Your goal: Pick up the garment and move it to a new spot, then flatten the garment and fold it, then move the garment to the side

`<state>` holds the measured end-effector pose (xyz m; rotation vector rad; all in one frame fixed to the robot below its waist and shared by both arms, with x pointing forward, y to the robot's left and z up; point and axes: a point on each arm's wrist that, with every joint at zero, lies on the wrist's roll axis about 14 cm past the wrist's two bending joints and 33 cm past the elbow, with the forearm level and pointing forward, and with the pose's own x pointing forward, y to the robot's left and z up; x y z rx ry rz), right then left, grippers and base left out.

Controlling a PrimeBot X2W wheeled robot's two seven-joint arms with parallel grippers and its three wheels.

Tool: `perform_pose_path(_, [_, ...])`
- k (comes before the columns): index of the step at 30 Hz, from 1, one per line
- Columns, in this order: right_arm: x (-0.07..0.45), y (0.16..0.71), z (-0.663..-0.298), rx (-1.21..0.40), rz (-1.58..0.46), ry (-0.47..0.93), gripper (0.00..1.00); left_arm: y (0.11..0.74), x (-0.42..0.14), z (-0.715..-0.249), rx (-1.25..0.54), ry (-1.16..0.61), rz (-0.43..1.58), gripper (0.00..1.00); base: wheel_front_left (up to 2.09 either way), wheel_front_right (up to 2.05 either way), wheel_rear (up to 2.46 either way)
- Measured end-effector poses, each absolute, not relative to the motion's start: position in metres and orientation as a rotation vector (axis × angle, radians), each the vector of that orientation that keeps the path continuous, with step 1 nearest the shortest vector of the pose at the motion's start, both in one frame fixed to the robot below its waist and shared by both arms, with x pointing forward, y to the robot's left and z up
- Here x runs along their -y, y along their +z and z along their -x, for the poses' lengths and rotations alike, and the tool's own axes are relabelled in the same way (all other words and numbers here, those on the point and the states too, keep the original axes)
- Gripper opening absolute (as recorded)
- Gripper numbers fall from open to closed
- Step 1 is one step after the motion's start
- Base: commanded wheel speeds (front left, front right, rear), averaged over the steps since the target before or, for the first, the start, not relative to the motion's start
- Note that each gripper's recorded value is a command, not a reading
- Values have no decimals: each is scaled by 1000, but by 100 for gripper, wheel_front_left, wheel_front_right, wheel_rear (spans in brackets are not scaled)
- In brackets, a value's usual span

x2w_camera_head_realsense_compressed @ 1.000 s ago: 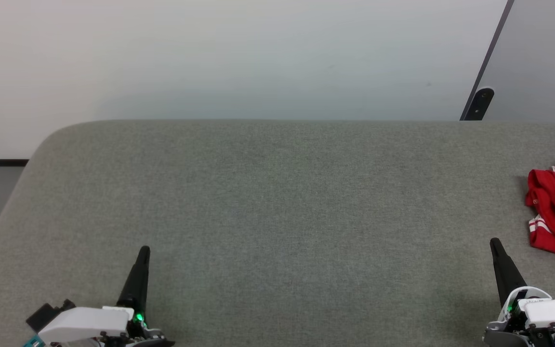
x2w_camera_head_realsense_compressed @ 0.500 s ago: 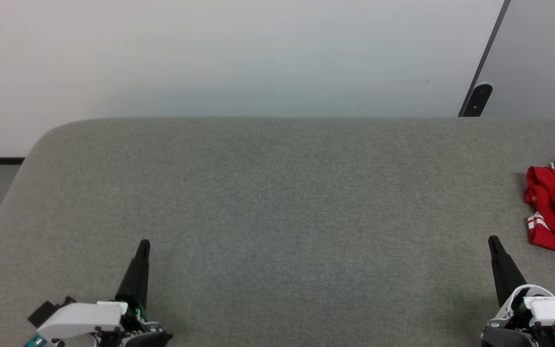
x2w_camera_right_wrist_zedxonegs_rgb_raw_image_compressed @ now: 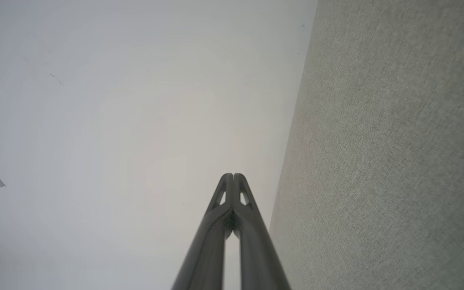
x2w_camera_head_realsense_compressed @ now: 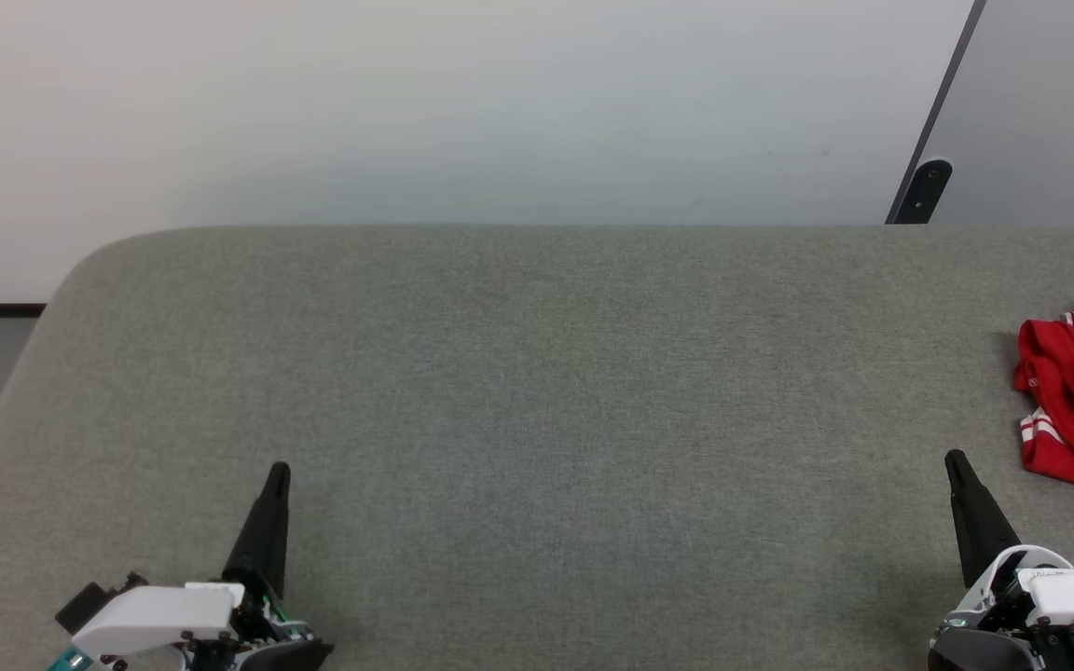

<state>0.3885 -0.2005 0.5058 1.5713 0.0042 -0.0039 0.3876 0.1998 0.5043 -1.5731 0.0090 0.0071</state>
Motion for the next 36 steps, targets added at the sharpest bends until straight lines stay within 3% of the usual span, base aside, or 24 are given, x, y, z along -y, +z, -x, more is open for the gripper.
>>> perform_pose_path(36, [201, 506, -389, -4, -1571, -4, 0, 504, -200, -388, -9, 7, 1573, 0, 0, 0, 0])
